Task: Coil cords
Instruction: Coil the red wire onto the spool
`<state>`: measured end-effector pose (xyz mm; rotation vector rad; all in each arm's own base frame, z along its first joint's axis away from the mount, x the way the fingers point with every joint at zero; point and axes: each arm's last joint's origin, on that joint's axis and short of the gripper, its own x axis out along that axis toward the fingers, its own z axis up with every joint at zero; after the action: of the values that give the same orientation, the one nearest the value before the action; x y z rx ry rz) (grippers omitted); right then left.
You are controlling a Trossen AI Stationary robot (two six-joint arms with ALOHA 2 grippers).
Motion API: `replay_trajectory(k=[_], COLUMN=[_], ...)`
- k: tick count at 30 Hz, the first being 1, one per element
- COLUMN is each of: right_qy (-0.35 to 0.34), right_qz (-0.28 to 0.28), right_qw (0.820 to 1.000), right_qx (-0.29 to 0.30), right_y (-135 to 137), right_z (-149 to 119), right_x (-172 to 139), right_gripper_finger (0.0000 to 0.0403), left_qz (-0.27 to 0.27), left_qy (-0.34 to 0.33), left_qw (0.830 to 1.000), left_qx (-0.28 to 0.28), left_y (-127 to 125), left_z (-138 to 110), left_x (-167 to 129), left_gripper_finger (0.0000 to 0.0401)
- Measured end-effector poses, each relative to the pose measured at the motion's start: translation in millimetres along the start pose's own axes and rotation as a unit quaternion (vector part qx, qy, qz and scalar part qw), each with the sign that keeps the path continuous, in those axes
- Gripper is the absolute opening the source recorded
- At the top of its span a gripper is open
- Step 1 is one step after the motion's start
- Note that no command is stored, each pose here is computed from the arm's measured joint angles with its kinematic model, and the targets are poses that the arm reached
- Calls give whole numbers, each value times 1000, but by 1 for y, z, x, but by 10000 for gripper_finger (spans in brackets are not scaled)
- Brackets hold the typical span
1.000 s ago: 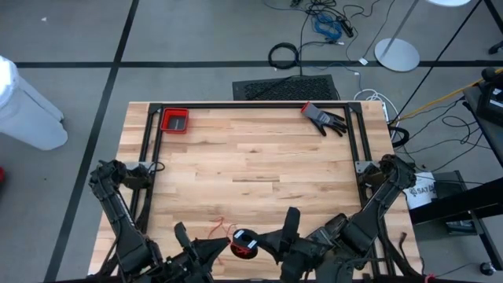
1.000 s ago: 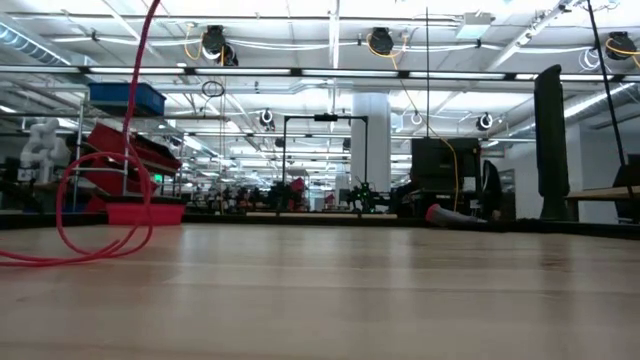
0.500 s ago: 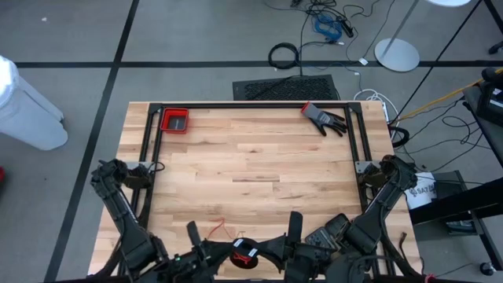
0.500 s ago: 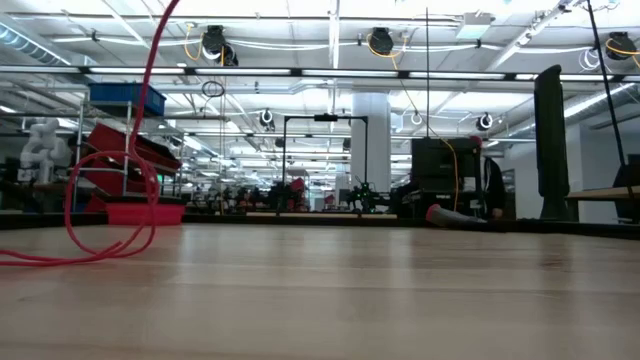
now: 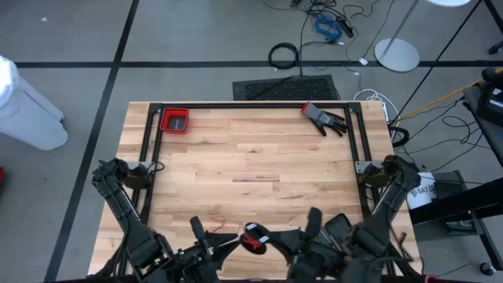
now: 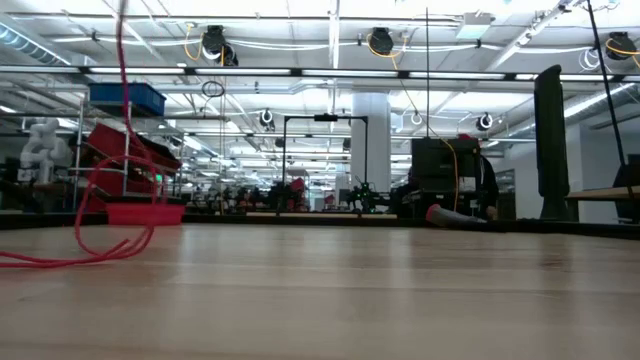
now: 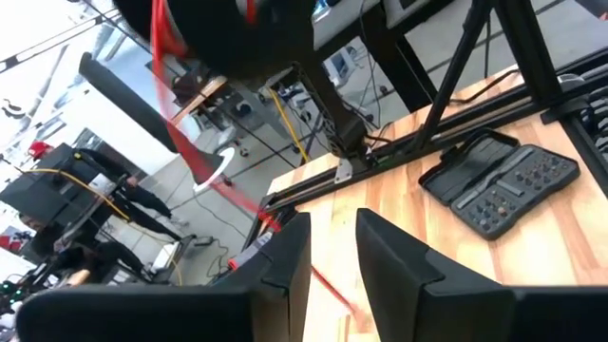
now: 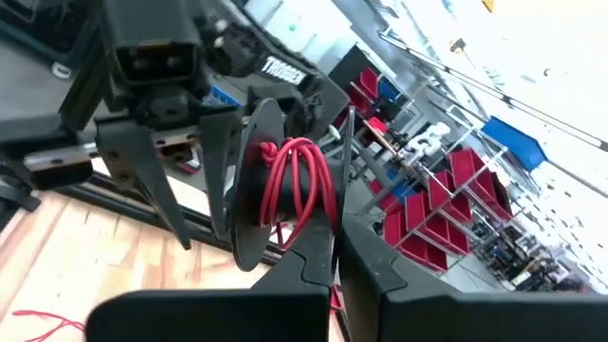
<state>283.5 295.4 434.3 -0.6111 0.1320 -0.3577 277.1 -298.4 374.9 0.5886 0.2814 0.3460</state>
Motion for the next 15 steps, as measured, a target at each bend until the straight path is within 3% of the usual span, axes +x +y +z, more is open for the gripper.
replay_trajectory(k=[10,15], right_qy=[16,24], right_qz=[-35,-49], right_qw=[999,998], right_qx=[10,14], right_y=[-11,-14], right_z=[10,11], right_x=[-46,-58], right_gripper_finger=[0,0], left_qz=[8,-80], left_qy=[2,10], left_qw=[1000,995], left_qx=[-18,-64], left_y=[1,-3], left_z=[0,-3], left_x=[3,22], left_gripper_finger=[96,96])
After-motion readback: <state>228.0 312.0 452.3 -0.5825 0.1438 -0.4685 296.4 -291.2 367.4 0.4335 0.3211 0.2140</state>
